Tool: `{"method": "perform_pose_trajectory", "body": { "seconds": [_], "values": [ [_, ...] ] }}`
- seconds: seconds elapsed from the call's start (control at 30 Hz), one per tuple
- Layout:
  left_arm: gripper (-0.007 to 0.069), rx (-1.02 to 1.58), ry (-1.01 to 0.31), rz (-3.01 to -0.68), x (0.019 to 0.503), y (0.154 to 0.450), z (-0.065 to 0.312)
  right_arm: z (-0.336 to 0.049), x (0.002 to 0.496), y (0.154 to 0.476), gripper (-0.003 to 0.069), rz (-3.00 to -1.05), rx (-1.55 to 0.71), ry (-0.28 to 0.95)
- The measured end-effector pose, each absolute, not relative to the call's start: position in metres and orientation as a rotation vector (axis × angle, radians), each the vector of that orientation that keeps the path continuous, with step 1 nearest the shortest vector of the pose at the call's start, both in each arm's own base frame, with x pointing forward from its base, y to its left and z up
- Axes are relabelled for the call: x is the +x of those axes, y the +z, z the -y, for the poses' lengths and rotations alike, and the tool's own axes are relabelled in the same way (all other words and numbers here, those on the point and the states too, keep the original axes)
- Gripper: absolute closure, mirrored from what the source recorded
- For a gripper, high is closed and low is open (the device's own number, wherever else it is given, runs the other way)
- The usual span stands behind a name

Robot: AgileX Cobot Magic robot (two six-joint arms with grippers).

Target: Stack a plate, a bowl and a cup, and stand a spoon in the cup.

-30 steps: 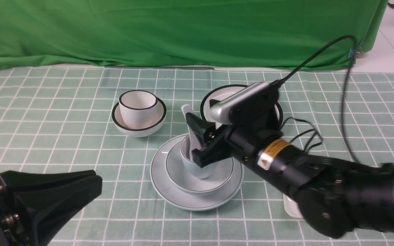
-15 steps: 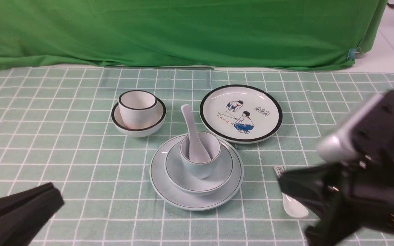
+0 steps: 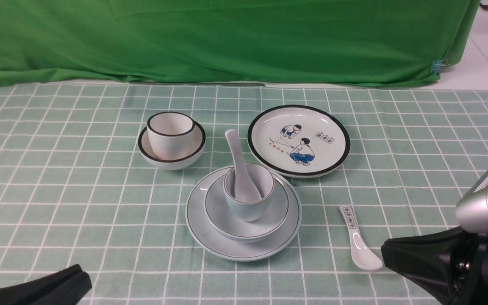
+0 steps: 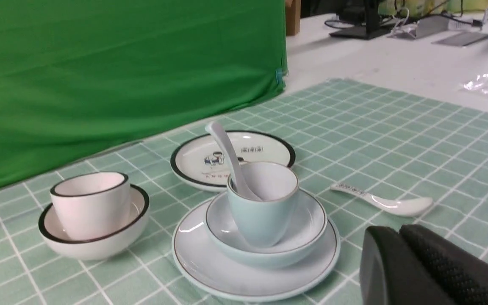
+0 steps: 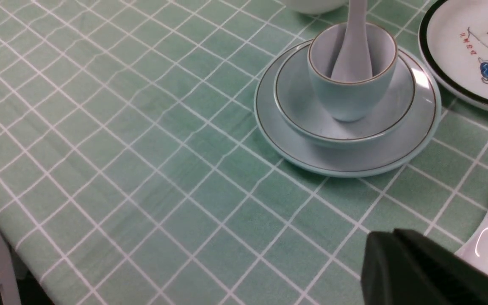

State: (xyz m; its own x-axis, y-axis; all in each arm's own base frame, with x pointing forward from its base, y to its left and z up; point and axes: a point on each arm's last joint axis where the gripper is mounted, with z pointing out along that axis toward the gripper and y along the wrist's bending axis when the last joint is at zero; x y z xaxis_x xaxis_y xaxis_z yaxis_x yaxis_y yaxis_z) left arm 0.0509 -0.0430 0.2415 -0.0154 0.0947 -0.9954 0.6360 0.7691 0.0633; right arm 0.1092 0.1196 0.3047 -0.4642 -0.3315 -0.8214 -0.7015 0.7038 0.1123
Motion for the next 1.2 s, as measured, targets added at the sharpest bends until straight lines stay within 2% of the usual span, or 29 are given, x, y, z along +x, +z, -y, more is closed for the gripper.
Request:
{"method": "perform_pose_trajectory", "body": {
  "seconds": [0.13, 0.3, 0.4, 0.43, 0.67, 0.8, 1.2],
  "values": [
    [0.0608, 0.624, -0.475, -1.571, 0.05, 0.239, 0.043, -0.119, 0.11, 0.304, 0.062, -2.065, -0.801, 0.538],
    [0.0608, 0.636, -0.476, -1.589, 0.05, 0.237, 0.044, -0.087, 0.114, 0.301, 0.0641, -1.989, -0.692, 0.378],
    [0.0608, 0.638, -0.476, -1.592, 0.05, 0.237, 0.044, -0.055, 0.101, 0.28, 0.0643, -1.986, -0.55, 0.28],
    [0.0608, 0.637, -0.478, -1.595, 0.05, 0.237, 0.044, -0.043, 0.093, 0.263, 0.0643, -1.99, -0.492, 0.238],
    [0.0608, 0.639, -0.477, -1.596, 0.05, 0.237, 0.044, -0.013, 0.059, 0.189, 0.0643, -1.886, -0.321, 0.062],
    [0.0608, 0.641, -0.477, -1.597, 0.05, 0.236, 0.044, -0.009, 0.052, 0.175, 0.0643, -1.877, -0.288, 0.024],
    [0.0608, 0.642, -0.477, -1.599, 0.05, 0.236, 0.044, -0.008, 0.051, 0.174, 0.0631, -1.888, -0.273, 0.009]
  ]
}}
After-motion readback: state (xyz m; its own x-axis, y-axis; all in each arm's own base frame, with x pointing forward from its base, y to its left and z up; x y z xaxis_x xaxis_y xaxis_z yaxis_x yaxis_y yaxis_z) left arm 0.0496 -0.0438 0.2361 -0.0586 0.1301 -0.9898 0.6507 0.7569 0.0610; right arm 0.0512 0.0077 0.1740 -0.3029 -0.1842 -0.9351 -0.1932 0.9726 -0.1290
